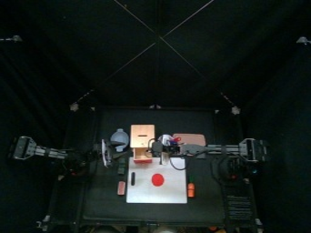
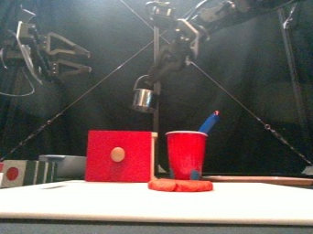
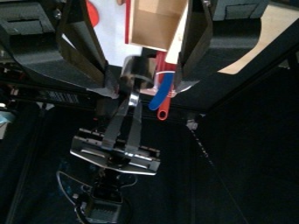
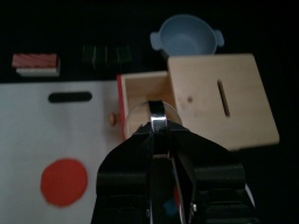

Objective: Get the cutter from the drawer then cut the dough then place the extra dough in the bowl
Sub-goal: Place the cutter on the board

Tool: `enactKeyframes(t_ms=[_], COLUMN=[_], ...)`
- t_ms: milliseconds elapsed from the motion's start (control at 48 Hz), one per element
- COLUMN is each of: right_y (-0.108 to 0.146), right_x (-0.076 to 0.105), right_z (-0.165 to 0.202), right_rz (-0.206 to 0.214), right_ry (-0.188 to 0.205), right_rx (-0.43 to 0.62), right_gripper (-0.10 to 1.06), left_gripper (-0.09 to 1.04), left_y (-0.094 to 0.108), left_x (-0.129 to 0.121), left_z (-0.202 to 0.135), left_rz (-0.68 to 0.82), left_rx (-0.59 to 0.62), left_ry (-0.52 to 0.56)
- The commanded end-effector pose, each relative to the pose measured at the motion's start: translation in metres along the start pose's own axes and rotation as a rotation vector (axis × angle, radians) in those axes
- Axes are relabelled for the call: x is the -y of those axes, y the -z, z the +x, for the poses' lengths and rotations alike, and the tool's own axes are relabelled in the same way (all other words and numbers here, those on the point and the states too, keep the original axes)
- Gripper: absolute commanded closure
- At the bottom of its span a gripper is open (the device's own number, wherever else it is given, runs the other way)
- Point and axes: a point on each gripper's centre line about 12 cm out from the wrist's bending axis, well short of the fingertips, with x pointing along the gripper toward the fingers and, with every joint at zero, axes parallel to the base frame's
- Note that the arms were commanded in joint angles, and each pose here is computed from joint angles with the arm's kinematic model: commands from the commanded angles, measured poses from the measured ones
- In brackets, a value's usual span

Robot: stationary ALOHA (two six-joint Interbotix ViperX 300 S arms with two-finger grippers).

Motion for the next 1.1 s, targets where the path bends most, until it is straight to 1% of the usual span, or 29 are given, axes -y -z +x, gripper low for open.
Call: enactKeyframes(t_ms=[21, 62, 125, 167, 229, 271, 354, 458, 646, 812, 875, 1021, 1104], right_y=[0.018, 0.032, 0.054, 0.075, 0.102, 0.116, 0.135, 0.145, 0.156, 0.16, 0.163, 0.164, 0.164], right_x=[-0.013, -0.018, -0.026, -0.03, -0.036, -0.041, -0.047, -0.051, -0.052, -0.051, -0.051, -0.051, -0.052], right_z=[-0.04, -0.045, -0.052, -0.053, -0.053, -0.052, -0.049, -0.046, -0.041, -0.039, -0.037, -0.033, -0.03], right_rz=[0.024, 0.033, 0.021, 0.011, 0.009, 0.006, 0.021, 0.044, 0.01, -0.046, -0.051, -0.041, -0.014], right_ry=[-0.034, -0.049, -0.067, -0.074, -0.091, -0.104, -0.124, -0.135, -0.135, -0.13, -0.128, -0.129, -0.131], right_rx=[0.015, 0.001, -0.018, -0.042, -0.068, -0.069, -0.062, -0.043, -0.052, -0.063, -0.073, -0.088, -0.093], right_gripper=[0.47, 0.47, 0.47, 0.47, 0.47, 0.47, 0.48, 0.48, 0.47, 0.46, 0.46, 0.46, 0.46], left_gripper=[0.05, 0.05, 0.05, 0.05, 0.05, 0.05, 0.05, 0.05, 0.05, 0.05, 0.05, 0.05, 0.05], left_y=[-0.003, -0.003, -0.003, -0.003, -0.002, -0.002, -0.001, 0.0, 0.0, -0.002, -0.002, -0.003, -0.002], left_x=[0.0, -0.001, -0.002, -0.002, -0.002, -0.002, -0.001, 0.0, 0.002, 0.002, 0.002, 0.002, 0.002], left_z=[0.002, 0.002, 0.002, 0.002, 0.003, 0.004, 0.004, 0.006, 0.009, 0.011, 0.011, 0.011, 0.011], left_rz=[-0.001, -0.001, 0.0, 0.001, 0.002, 0.0, 0.0, 0.0, -0.001, -0.004, -0.004, -0.005, -0.004], left_rx=[0.012, 0.012, 0.011, 0.008, 0.001, -0.005, -0.019, -0.037, -0.056, -0.055, -0.052, -0.05, -0.053], left_ry=[-0.005, -0.006, -0.011, -0.013, -0.013, -0.012, -0.007, -0.004, 0.005, 0.006, 0.006, 0.005, 0.005])
